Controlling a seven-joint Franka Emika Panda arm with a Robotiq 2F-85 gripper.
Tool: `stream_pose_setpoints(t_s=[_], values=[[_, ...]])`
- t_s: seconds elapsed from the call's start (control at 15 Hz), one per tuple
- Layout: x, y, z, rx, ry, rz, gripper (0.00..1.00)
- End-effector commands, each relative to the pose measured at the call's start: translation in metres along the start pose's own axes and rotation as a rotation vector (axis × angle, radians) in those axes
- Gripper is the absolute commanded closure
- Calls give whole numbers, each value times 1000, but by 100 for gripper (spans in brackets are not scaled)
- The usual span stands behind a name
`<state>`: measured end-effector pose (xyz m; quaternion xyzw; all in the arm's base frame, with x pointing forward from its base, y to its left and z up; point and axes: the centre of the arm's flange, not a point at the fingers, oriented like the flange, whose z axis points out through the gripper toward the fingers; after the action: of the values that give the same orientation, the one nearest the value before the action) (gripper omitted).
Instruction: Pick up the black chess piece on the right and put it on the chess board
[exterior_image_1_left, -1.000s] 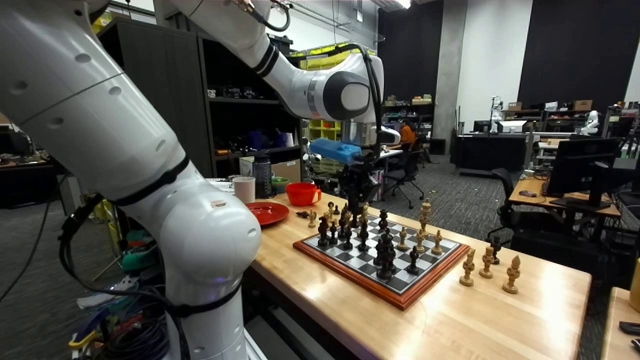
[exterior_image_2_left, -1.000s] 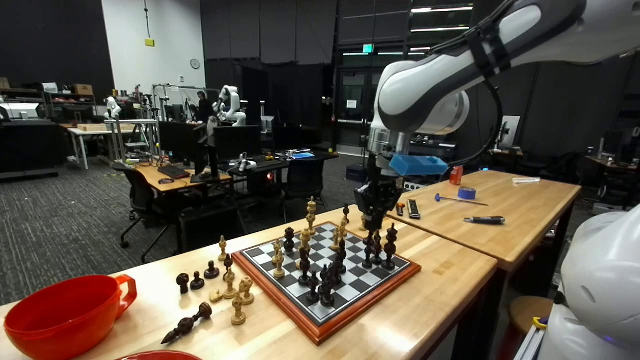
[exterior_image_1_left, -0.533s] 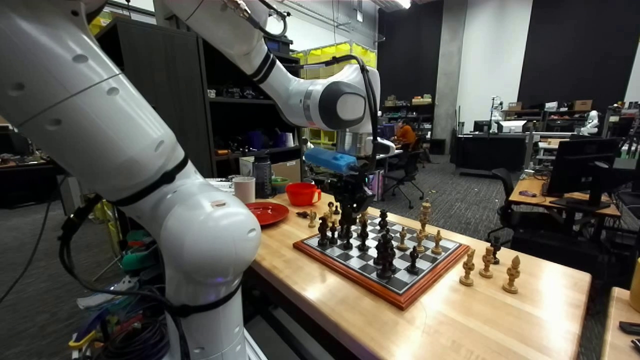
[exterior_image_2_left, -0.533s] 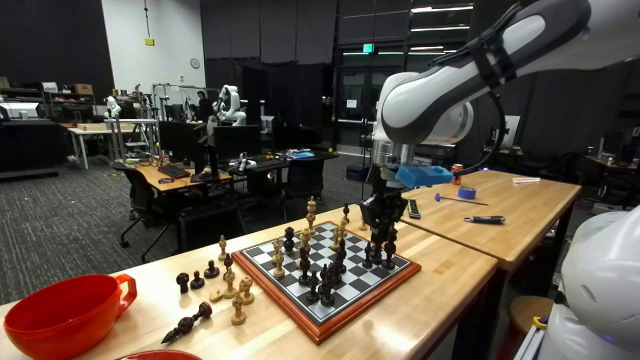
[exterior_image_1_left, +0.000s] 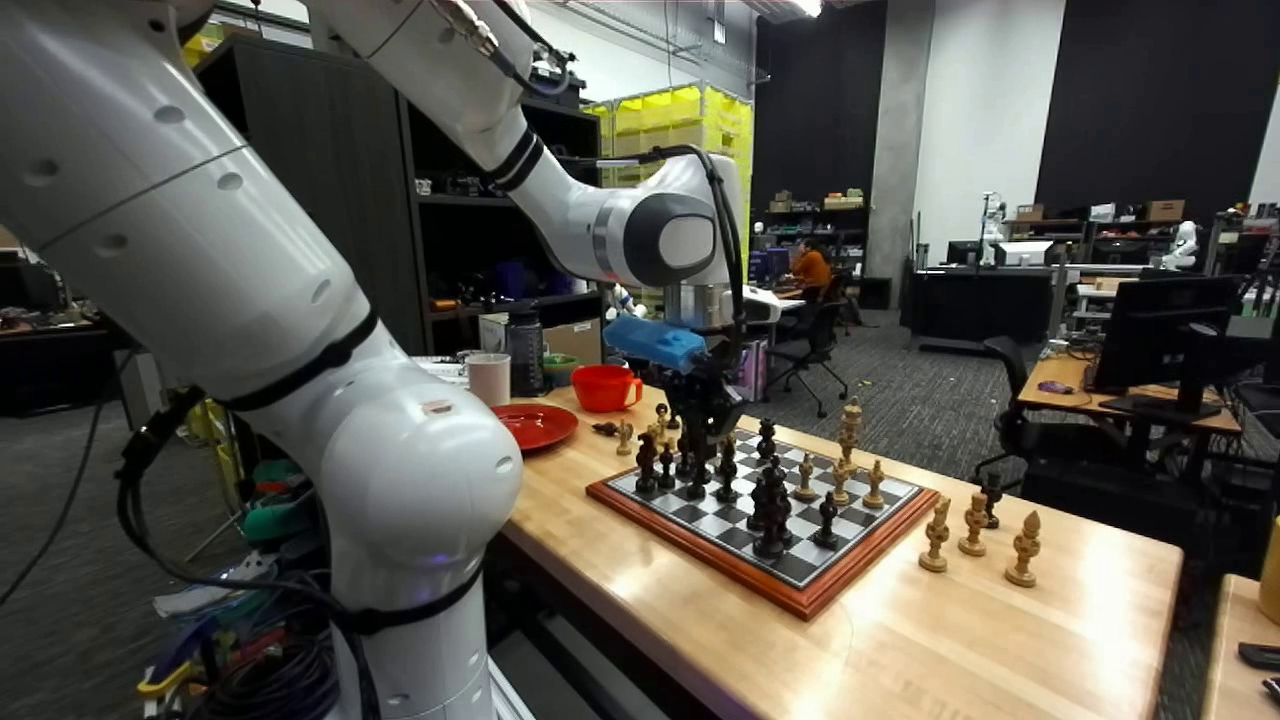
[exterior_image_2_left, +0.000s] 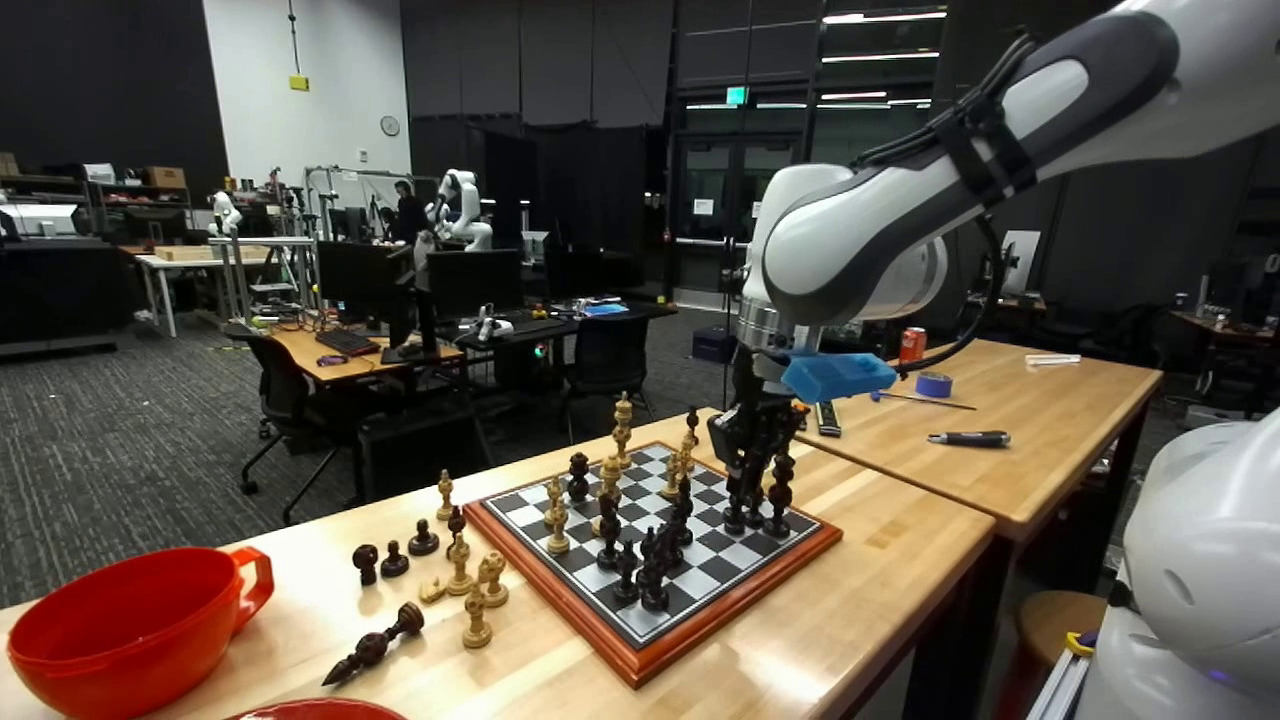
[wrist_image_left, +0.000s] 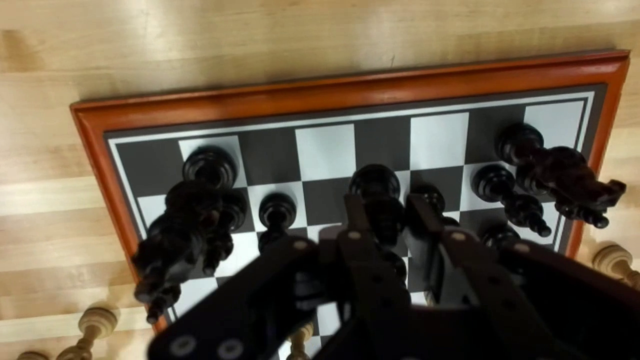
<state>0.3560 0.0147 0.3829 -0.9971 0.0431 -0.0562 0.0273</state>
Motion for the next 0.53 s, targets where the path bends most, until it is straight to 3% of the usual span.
stream_pose_setpoints(t_s=[0.0, 0.47], values=[[-6, -12, 16, -29, 54, -11, 94], [0, -19, 44, -127, 64, -43, 94]])
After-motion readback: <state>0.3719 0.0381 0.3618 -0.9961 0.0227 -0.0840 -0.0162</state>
